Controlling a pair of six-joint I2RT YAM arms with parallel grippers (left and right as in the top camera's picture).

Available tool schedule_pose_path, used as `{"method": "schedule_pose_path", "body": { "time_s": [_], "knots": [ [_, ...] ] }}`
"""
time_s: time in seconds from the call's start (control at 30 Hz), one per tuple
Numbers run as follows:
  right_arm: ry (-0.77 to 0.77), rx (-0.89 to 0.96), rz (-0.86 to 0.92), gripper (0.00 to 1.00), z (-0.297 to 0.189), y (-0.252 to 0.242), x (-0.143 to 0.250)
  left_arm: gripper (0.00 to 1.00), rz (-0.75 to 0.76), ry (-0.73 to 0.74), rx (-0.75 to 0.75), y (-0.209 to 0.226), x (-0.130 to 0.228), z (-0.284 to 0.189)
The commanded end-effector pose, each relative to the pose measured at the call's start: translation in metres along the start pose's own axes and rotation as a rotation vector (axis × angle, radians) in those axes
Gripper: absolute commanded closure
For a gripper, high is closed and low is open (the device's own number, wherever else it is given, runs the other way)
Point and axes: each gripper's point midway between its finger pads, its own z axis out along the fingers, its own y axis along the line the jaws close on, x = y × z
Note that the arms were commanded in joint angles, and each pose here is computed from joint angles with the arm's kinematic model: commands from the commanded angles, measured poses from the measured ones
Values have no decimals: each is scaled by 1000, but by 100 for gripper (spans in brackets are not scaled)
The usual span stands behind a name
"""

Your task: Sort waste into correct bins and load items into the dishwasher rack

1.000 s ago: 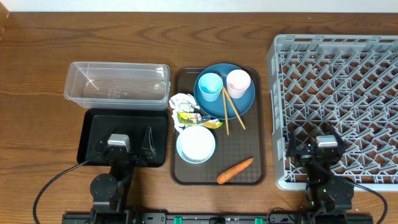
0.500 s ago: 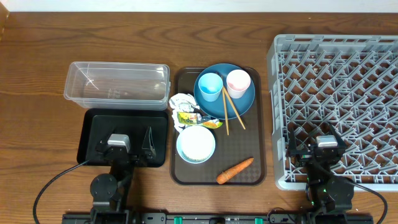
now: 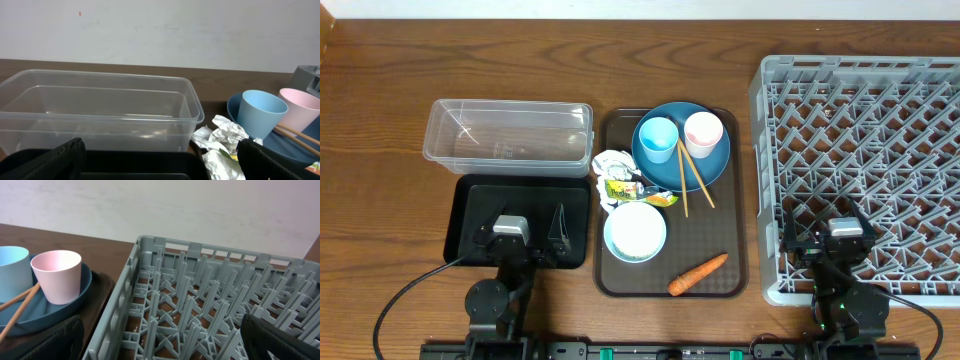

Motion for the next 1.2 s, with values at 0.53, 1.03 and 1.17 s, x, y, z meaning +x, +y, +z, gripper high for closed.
{"method": "schedule_pose_path", "body": {
  "time_s": [0.53, 1.03, 1.17],
  "knots": [
    [4, 5, 7, 1, 0, -1, 1, 1, -10, 46, 4, 0, 14, 0],
    [4, 5, 7, 1, 0, -1, 1, 1, -10, 43, 4, 0, 13, 0],
    [4, 5, 7, 1, 0, -1, 1, 1, -10, 42, 62, -10, 13, 0]
  ]
}}
